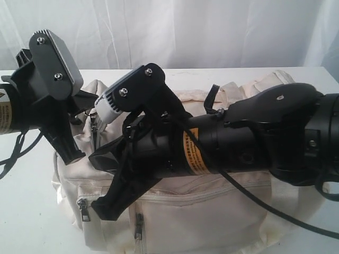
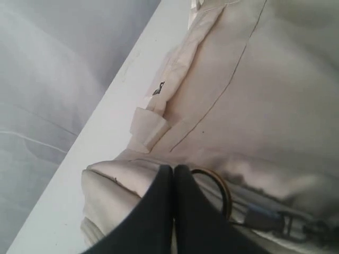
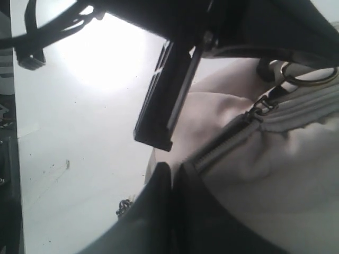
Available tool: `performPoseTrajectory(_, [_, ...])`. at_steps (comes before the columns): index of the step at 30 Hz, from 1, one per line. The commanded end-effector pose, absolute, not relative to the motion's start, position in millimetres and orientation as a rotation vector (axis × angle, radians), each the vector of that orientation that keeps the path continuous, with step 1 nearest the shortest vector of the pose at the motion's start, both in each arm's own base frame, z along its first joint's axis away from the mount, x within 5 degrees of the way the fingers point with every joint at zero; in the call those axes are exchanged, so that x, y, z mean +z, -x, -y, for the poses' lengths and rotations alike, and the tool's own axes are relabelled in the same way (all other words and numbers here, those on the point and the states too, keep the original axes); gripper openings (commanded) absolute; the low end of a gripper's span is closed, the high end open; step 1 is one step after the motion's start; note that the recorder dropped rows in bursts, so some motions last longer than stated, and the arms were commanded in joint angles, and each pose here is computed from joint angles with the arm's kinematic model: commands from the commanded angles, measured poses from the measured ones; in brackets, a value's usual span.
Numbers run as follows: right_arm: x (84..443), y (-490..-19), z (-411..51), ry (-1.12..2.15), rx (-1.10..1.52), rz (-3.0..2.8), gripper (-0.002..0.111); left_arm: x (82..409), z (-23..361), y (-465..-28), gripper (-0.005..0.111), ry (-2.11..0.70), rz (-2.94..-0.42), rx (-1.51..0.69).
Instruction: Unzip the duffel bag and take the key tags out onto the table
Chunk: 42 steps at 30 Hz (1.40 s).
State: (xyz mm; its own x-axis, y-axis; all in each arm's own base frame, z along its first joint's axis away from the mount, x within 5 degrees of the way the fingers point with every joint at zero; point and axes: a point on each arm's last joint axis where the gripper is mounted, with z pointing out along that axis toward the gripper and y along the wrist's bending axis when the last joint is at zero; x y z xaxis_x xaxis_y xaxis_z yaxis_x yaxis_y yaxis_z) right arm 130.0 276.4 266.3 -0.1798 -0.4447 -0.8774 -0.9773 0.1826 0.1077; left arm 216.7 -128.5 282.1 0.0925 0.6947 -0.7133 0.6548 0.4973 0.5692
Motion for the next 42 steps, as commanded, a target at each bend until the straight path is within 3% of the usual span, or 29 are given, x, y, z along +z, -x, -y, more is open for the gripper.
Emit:
performPoseTrajectory(1, [270, -60, -265, 1.878, 1.510, -1.465, 0.000, 298, 85, -243, 0.000, -0.874, -1.722, 0.460])
performPoseTrajectory(19, [272, -46, -259, 1.954, 1.650, -1.431, 0.000, 299, 78, -244, 0.000, -0.849, -1.728, 0.546])
performPoseTrajectory(25, [269, -52, -263, 1.902, 1.555, -1.474, 0.000, 298, 81, -244, 0.000, -0.870, -1.721, 0.515])
performPoseTrajectory(29, [266, -67, -269, 1.789, 1.361, -1.538, 0.001, 298, 83, -243, 0.000, -0.885, -1.717, 0.493])
performPoseTrajectory(33, [266, -90, -273, 1.646, 1.076, -1.568, 0.012, 298, 85, -243, 0.000, -0.897, -1.710, 0.473])
performPoseTrajectory(40, [279, -114, -265, 1.510, 0.706, -1.481, 0.045, 303, 91, -226, 0.000, -0.963, -1.643, 0.332])
performPoseTrajectory(42, [281, -118, -265, 1.523, 0.639, -1.437, 0.048, 303, 91, -219, 0.000, -0.979, -1.629, 0.299])
